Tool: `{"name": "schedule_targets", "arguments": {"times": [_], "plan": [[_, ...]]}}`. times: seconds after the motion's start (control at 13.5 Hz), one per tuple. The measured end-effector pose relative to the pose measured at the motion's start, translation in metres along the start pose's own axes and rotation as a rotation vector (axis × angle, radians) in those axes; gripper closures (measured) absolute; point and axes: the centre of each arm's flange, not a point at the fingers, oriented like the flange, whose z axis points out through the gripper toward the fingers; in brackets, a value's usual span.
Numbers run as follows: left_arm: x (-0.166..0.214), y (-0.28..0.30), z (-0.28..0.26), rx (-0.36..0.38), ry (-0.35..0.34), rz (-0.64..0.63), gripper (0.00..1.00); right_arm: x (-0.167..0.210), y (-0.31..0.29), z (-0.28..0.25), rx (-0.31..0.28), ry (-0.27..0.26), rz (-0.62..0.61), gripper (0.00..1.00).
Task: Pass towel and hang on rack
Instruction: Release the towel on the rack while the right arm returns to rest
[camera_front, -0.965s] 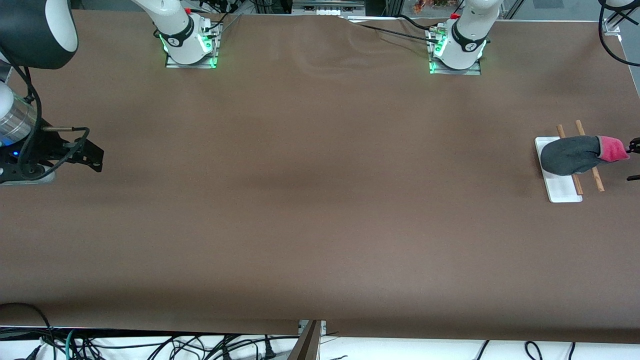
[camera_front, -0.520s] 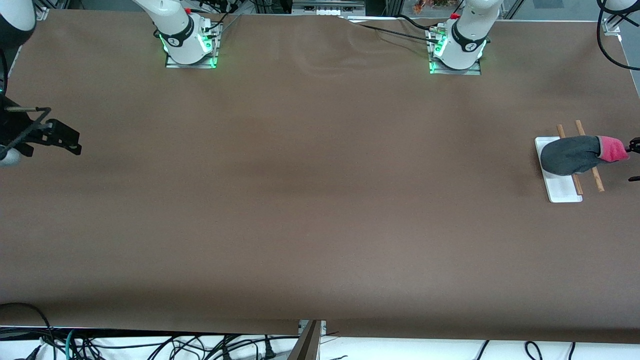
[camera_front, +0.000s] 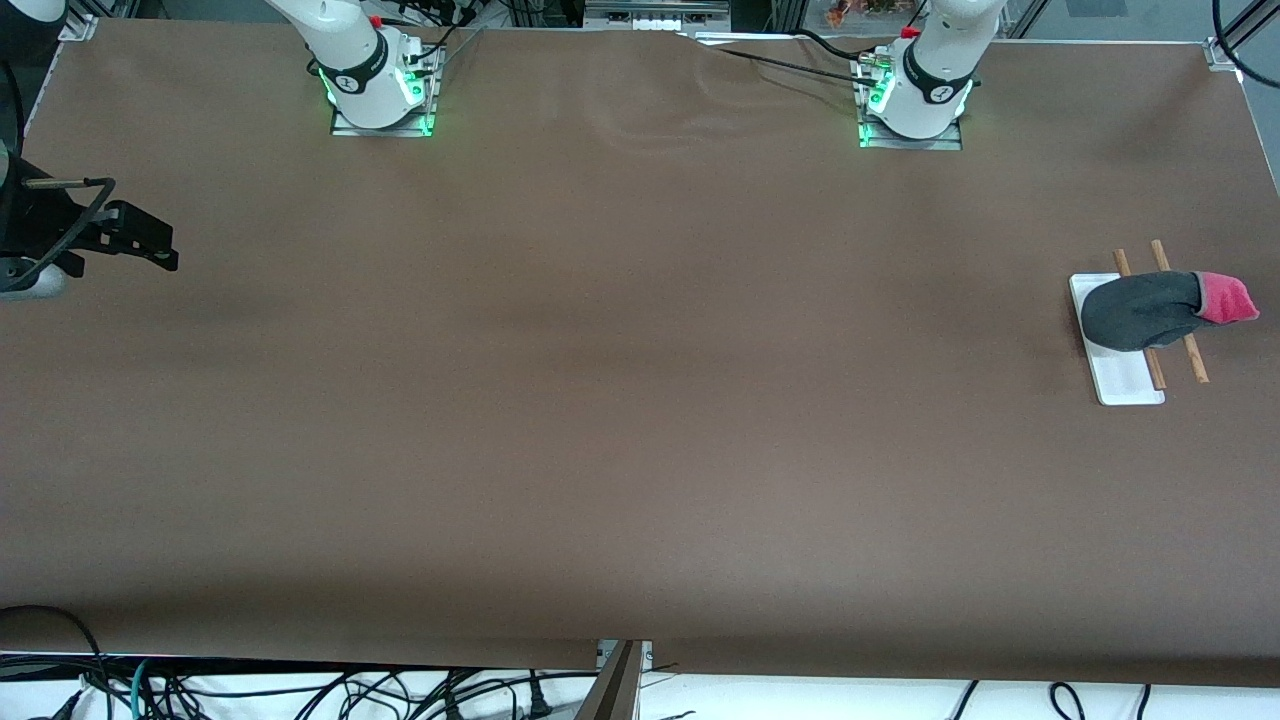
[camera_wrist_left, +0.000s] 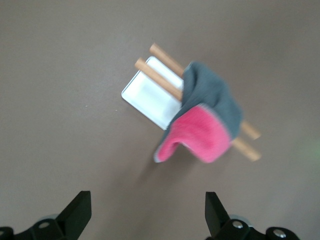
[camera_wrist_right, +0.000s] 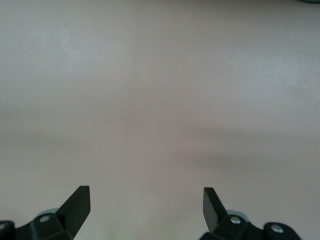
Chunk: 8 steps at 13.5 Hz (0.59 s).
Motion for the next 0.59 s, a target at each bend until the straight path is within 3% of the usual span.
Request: {"name": "schedule_targets", "arguments": {"times": [0.3, 0.59], "plan": [[0.069, 0.041, -0.042, -0.023, -0.029, -0.276, 0.0, -0.011, 0.003, -0.015, 0.0, 0.019, 0.007, 0.0], [0.198, 0.103, -0.062, -0.033, -0.098, -0.483, 0.0, -0.021, 0.005, -0.029, -0.001, 0.036, 0.011, 0.0]]}}
